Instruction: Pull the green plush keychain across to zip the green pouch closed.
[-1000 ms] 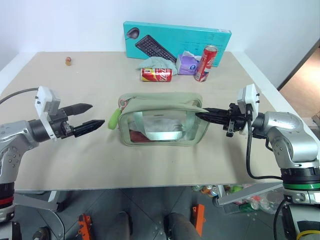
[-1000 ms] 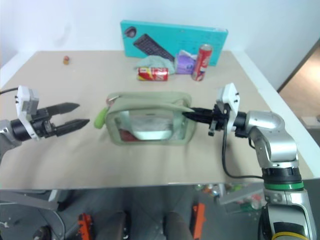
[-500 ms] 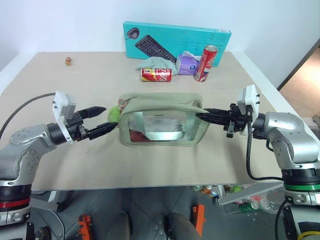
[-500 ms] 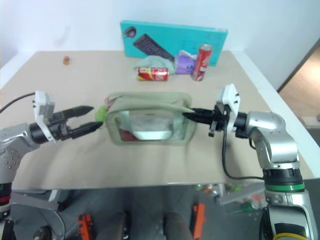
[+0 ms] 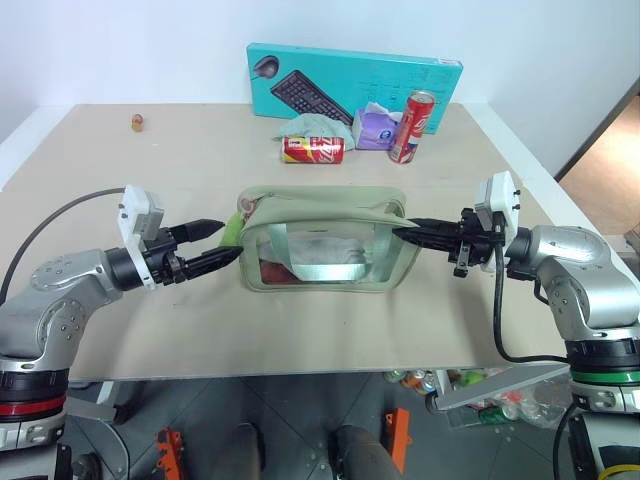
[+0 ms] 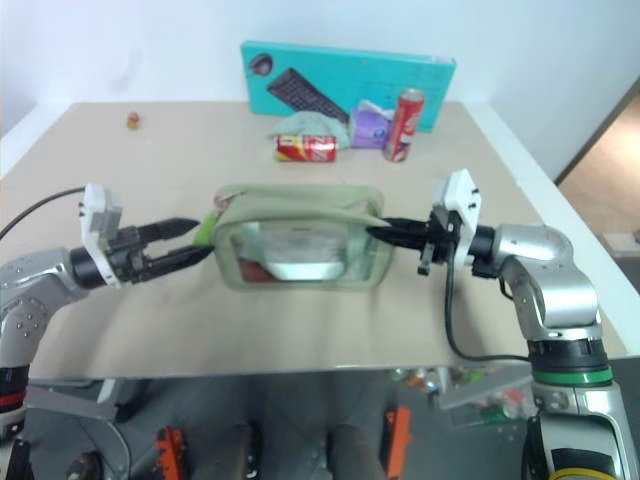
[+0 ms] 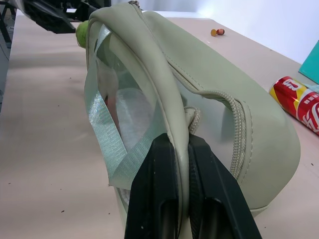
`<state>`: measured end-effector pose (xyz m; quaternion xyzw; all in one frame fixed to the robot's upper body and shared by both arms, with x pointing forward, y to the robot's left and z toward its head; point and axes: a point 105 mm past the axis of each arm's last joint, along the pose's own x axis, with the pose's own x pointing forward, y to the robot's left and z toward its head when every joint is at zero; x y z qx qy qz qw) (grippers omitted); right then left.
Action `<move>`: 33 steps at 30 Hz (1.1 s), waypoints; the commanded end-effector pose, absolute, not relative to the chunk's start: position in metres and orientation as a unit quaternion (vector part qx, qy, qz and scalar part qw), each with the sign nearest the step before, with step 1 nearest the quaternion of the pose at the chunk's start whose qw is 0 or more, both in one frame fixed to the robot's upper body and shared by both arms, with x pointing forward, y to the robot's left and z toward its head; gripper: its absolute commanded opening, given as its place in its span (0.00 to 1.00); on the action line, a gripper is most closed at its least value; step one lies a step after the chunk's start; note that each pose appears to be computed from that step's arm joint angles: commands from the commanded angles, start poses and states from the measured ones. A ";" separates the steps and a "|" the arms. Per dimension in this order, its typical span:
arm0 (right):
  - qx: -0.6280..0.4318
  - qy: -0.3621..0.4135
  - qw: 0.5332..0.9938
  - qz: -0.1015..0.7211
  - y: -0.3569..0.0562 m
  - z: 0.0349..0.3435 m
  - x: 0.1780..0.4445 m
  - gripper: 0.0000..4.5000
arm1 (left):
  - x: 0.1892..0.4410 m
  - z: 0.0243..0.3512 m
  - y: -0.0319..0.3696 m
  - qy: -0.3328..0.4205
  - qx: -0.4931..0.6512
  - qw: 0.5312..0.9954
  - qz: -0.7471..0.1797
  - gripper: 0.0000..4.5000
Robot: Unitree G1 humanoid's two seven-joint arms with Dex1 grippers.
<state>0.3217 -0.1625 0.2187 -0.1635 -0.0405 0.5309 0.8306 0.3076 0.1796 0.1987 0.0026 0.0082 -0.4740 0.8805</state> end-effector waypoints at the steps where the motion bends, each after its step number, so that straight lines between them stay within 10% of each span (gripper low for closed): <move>1: -0.180 -0.060 0.828 0.527 -0.166 0.231 0.318 0.00 | 0.308 0.211 0.185 -0.015 0.021 0.885 -0.465 0.51; 8: -0.182 -0.057 0.827 0.528 -0.166 0.229 0.318 0.00 | 0.311 0.206 0.188 -0.013 0.037 0.887 -0.461 0.00; 21: -0.192 -0.048 0.828 0.525 -0.171 0.229 0.318 0.00 | 0.307 0.304 0.146 -0.165 0.104 0.832 -0.519 0.00; 33: -0.194 -0.050 0.827 0.525 -0.169 0.230 0.319 0.00 | 0.312 0.278 0.078 -0.125 0.171 0.749 -0.628 0.00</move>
